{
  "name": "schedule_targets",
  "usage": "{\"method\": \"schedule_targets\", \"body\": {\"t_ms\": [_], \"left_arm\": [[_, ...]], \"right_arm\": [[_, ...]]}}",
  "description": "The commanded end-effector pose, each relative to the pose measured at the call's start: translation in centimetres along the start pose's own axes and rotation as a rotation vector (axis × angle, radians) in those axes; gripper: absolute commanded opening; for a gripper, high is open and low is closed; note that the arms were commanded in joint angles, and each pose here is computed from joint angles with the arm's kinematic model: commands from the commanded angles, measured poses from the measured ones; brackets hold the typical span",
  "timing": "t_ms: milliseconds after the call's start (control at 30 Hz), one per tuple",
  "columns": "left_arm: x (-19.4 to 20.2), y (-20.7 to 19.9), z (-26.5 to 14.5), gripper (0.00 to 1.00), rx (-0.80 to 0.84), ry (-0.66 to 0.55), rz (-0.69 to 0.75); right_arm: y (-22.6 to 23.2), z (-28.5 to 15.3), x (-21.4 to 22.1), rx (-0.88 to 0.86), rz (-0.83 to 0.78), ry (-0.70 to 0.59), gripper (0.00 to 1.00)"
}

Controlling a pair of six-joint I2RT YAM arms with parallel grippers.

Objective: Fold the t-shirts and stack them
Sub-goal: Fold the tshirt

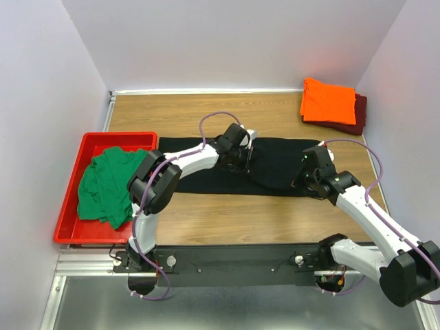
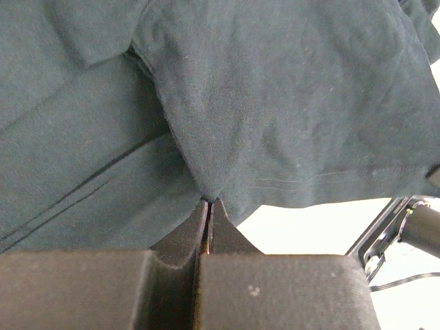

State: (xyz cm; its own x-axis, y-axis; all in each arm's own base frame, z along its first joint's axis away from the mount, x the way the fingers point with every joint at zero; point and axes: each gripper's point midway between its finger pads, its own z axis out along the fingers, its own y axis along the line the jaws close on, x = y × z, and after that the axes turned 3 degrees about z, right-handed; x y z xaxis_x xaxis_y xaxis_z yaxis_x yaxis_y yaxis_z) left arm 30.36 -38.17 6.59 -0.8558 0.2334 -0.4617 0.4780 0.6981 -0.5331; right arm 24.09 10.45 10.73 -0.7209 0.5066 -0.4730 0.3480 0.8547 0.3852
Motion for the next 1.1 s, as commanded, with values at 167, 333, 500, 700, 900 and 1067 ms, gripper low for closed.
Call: {"method": "schedule_targets", "body": {"t_ms": [167,333,500,700,900,1067], "left_arm": [[2.0,0.3,-0.4,0.0,0.018,0.045,-0.002],[2.6,0.7,0.0,0.0,0.017,0.06,-0.017],[2.5,0.4,0.1,0.0,0.027,0.061,-0.01],[2.6,0.8,0.4,0.0,0.016,0.068,-0.01],[2.6,0.9,0.7,0.0,0.009,0.072,-0.013],[2.0,0.8,0.4,0.0,-0.001,0.064,-0.01]], "right_arm": [[-2.4,-0.3,-0.3,0.123,-0.043,-0.026,0.0],[-2.9,0.5,-0.6,0.168,-0.029,-0.044,0.0],[-2.7,1.2,-0.8,0.181,-0.045,-0.038,0.0],[-2.2,1.2,-1.7,0.177,-0.053,-0.061,0.01],[-2.1,2.0,-1.4,0.176,-0.072,-0.038,0.0],[-0.8,1.9,-1.1,0.113,-0.084,-0.009,0.01]]}}
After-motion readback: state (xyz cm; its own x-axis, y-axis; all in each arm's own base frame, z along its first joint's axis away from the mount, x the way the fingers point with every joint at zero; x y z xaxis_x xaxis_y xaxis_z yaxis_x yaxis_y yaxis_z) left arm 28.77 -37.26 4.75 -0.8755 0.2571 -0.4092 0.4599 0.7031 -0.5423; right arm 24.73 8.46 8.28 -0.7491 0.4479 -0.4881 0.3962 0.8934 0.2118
